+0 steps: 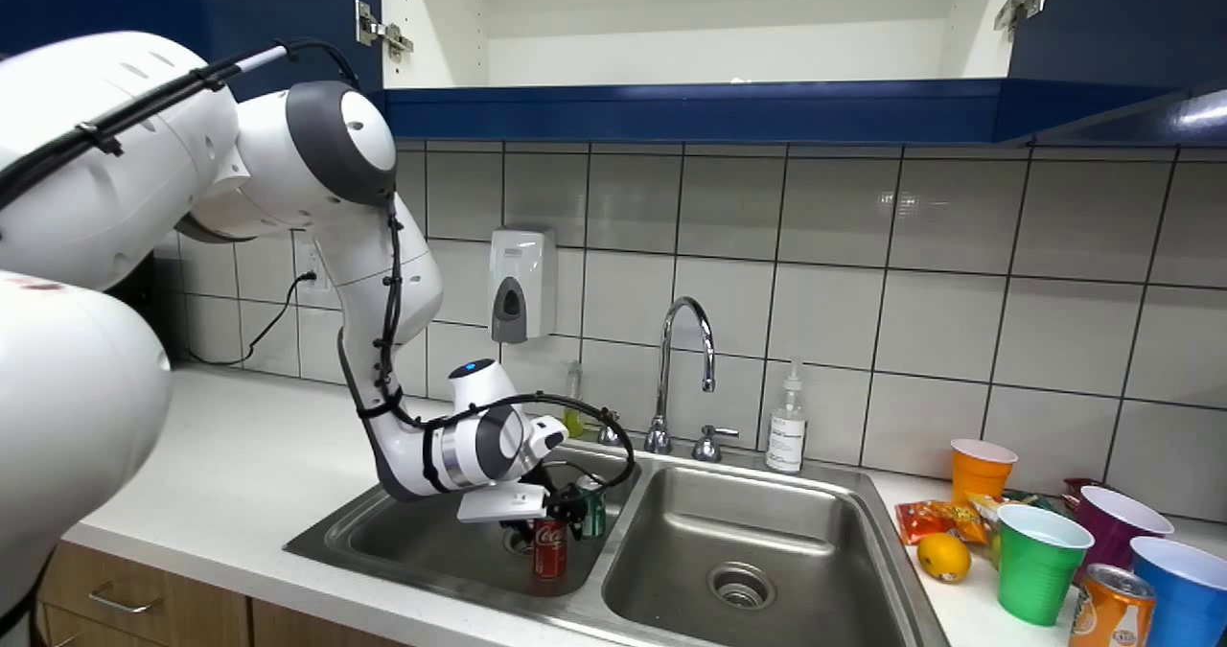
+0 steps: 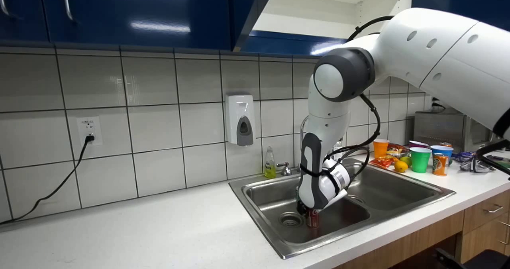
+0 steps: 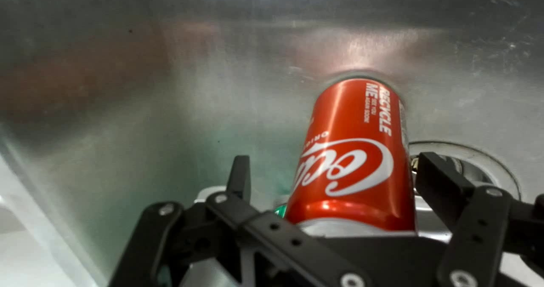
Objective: Move the Cola can to the open cabinet
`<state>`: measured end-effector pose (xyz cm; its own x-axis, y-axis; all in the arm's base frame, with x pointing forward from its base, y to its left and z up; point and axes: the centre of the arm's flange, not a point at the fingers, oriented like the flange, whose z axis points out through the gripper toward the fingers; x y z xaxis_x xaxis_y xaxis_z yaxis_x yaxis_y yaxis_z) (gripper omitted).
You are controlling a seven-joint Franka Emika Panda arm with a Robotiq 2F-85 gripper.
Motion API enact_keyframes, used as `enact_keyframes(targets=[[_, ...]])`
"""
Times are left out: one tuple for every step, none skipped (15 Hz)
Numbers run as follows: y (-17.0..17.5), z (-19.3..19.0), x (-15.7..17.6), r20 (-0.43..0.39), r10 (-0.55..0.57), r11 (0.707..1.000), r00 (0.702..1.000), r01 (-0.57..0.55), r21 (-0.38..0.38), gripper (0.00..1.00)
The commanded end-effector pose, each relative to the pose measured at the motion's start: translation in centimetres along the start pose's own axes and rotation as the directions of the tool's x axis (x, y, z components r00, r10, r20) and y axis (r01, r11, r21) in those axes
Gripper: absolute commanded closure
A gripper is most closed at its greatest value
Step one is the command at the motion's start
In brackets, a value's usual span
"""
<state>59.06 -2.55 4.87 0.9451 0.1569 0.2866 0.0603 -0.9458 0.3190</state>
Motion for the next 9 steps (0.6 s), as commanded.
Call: enact_keyframes(targets=[[-0.37, 0.1, 0.51, -0.007, 0.02, 1.0, 1.0, -0.02, -0.02, 0.0], [-0.42, 0.09, 0.55, -0.007, 0.02, 1.0, 1.0, -0.02, -0.02, 0.0], [-0.46, 0.11, 0.56, -0.007, 0.02, 1.0, 1.0, -0.02, -0.019, 0.0], [-0.48, 0.14, 0.57, -0.008, 0.019, 1.0, 1.0, -0.019, -0.018, 0.06], [-0.47, 0.17, 0.58, -0.008, 0.019, 1.0, 1.0, -0.019, -0.018, 0.26], [-0.49, 0.21, 0.58, -0.008, 0.019, 1.0, 1.0, -0.019, -0.018, 0.3], [-0.51, 0.24, 0.57, -0.008, 0.019, 1.0, 1.0, -0.019, -0.018, 0.31], [-0.54, 0.29, 0.57, -0.008, 0.019, 1.0, 1.0, -0.019, -0.018, 0.4], [-0.59, 0.31, 0.6, -0.009, 0.019, 1.0, 1.0, -0.019, -0.017, 0.47]])
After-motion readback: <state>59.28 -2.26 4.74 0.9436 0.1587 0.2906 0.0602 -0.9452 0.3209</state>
